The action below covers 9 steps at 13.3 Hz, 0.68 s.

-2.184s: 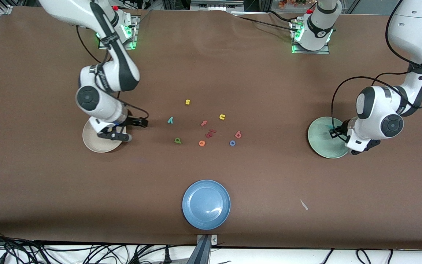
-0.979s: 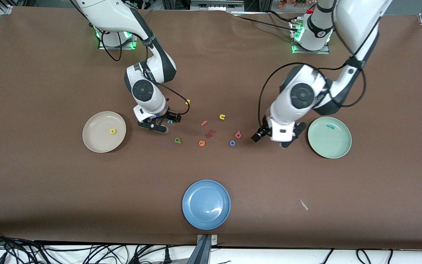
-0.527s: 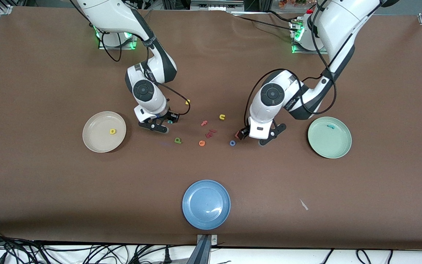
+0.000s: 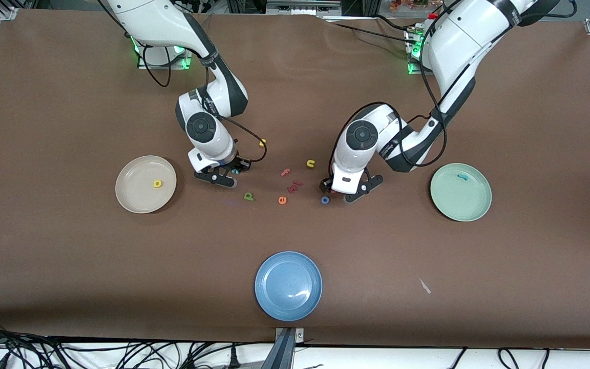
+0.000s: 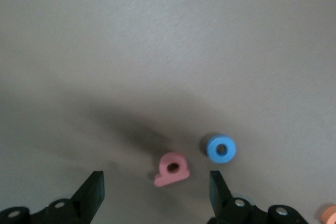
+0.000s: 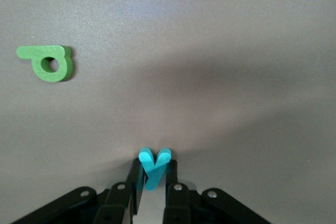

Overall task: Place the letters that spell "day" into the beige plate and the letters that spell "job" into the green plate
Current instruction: 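Grasp the cyan y with the right gripper while the left reaches pink g, then carry the cyan y to the cream plate while the left grasps g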

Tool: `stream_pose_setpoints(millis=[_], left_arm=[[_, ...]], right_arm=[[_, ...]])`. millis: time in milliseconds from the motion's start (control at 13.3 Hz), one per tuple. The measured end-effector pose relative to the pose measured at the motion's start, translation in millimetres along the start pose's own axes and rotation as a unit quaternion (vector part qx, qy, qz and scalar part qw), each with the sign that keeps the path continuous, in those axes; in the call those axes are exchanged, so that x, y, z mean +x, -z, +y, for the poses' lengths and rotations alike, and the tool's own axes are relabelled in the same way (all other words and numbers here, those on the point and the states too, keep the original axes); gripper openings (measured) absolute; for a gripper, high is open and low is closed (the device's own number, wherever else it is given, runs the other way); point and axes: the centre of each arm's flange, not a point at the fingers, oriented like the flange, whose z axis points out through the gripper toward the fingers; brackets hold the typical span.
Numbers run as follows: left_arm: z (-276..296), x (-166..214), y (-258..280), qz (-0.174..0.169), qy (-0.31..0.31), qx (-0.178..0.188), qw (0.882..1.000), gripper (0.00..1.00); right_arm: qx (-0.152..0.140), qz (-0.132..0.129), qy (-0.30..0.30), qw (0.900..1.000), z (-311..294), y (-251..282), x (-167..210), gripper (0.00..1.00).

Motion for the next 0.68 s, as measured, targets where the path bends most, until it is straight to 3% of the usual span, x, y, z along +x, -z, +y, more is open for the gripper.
stream_pose_setpoints(millis=[151,226,452,678], left_arm=[[4,3,-7,0.004,-0.007,0.000,1.000,0.82],[4,3,-11,0.003,-0.008,0.001,1.000,0.75],[4,0,-20,-0.003,-0.008,0.005,1.000,0.72],[5,-4,-25,-0.006,-0.011,0.008,1.000,0.70]], right_arm=[[0.003,0.003,-0.001,1.000,-3,5,4,0.19],[0.002,0.001,-0.002,1.000,-4,10,8,0.18],[-0.010,-0.006,-0.003,1.000,2,35,31,0.18],[-0.027,-0.018,0.033,0.999,35,64,57,0.18]])
